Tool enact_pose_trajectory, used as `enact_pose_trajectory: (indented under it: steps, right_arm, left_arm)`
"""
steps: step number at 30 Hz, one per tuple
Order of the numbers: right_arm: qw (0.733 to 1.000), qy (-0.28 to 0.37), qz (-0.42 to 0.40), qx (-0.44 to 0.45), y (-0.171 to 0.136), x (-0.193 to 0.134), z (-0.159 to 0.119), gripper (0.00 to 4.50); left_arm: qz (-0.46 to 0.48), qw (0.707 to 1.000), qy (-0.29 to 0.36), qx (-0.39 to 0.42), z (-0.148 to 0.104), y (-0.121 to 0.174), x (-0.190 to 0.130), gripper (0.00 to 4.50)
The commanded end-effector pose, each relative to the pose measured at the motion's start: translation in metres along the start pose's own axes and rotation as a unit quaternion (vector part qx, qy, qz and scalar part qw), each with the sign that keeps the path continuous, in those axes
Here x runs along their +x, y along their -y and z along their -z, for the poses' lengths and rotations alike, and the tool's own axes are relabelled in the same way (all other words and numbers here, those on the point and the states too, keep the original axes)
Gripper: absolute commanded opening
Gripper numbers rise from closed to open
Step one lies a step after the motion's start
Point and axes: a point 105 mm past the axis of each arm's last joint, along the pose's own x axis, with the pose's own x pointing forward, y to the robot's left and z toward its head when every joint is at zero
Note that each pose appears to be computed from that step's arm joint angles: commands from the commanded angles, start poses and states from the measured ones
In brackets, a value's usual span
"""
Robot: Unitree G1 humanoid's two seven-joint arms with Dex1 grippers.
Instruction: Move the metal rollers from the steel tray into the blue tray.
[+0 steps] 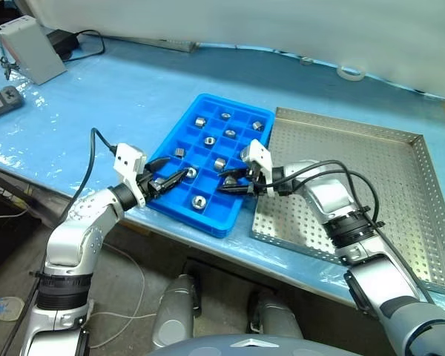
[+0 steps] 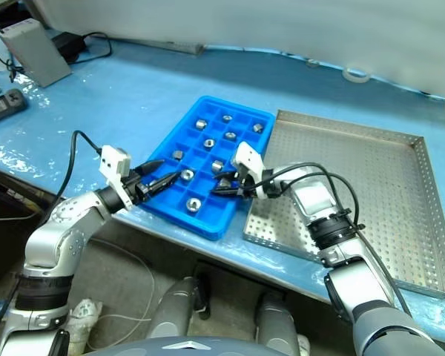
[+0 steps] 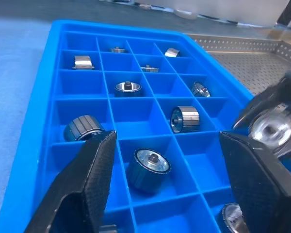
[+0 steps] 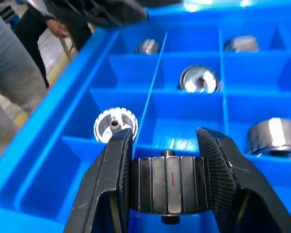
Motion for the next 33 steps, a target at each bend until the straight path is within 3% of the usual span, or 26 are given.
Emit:
enact_pose_trajectory:
  steps: [1, 3, 9, 14, 20, 27, 33]
  right_arm:
    - [0.999, 0.003, 0.002, -0.042, 0.006, 0.001, -0.009, 1.66]
    - [0.999, 0.001, 0.001, -0.046, 0.007, -0.001, -0.005, 1.66]
    - [1.000, 0.005, 0.009, -0.022, 0.011, -0.011, -0.009, 3.64]
    - [0.997, 0.036, 0.054, -0.027, 0.017, -0.030, -0.028, 3.64]
    - [0.968, 0.116, 0.219, -0.040, 0.049, -0.077, -0.066, 3.64]
    - [0.916, 0.101, 0.389, -0.015, 0.071, -0.122, -0.033, 3.64]
    - [0.843, 0.091, 0.530, 0.011, 0.081, -0.164, -0.014, 3.64]
  left_arm:
    - [-0.004, 1.000, 0.022, 0.010, -0.014, 0.005, -0.004, 3.58]
    - [-0.007, 1.000, 0.021, 0.008, -0.014, 0.004, -0.006, 3.58]
    - [-0.005, 1.000, 0.021, 0.001, -0.012, 0.008, -0.005, 3.58]
    - [0.014, 1.000, 0.022, 0.000, -0.015, 0.010, 0.002, 3.58]
    - [0.028, 0.999, 0.039, 0.005, -0.024, 0.005, 0.028, 3.58]
    - [0.097, 0.992, 0.080, 0.007, -0.047, 0.024, 0.082, 3.58]
    - [0.150, 0.984, 0.092, 0.007, -0.054, 0.045, 0.116, 3.58]
